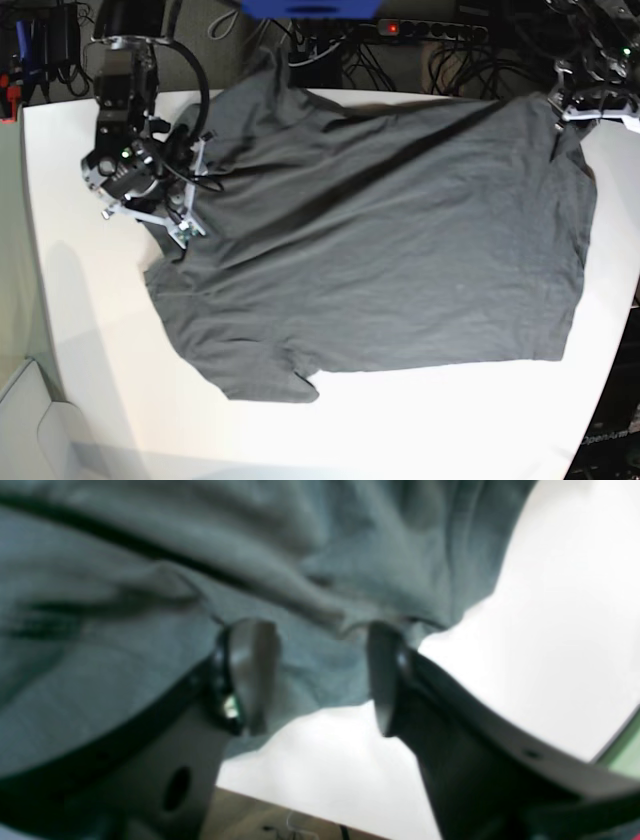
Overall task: Layout the t-shirt on the table in an organized manner, then fold the t-shirt properly
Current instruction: 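Release the shirt and move both grippers to the shirt's shoulder edge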
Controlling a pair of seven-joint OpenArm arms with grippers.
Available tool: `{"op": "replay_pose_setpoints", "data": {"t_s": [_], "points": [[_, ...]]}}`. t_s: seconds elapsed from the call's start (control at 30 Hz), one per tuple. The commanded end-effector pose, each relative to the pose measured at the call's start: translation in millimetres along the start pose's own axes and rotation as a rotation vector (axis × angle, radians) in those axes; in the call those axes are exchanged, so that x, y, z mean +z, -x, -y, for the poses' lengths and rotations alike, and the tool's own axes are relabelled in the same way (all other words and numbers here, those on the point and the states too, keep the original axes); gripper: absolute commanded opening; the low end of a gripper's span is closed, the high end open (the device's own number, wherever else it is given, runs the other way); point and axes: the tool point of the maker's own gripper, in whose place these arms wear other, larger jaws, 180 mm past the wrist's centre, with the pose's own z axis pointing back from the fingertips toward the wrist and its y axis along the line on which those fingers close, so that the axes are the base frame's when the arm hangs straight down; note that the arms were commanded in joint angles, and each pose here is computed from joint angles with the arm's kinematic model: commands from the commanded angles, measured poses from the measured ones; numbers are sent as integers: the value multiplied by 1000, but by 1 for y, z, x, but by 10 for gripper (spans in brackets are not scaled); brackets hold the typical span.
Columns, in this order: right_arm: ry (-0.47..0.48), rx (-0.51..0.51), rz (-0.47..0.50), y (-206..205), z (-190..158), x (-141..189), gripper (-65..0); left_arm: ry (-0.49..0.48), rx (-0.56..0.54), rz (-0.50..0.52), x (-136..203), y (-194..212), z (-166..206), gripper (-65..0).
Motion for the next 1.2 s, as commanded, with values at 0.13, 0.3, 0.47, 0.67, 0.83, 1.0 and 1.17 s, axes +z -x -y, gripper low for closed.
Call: {"op": "replay_pose_setpoints", "data": {"t_s": [0.13,0.3,0.47,0.67,0.83,1.0,1.17], "points": [[31,-1,69,-25,13,8,-425,233,27,81,13,-36,61,-313],[38,2,76,-28,16,9,-627,339,11,14,-28,-46,132,-346],[54,6,91,-35,22,12,-650,224,-56,-48,-75,-50,158,-650],[81,20,74,-29,34,14,-650,116,-74,-13,-107,-57,153,-642],[104,27,78,-32,43,17,-650,73,-77,-12,-134,-54,156,-642],[109,30,74,-31,46,17,-650,50,-88,-4,-158,-53,169,-642],[90,22,40,-28,51,5,-650,52,-104,9,-173,-57,192,-642]]}}
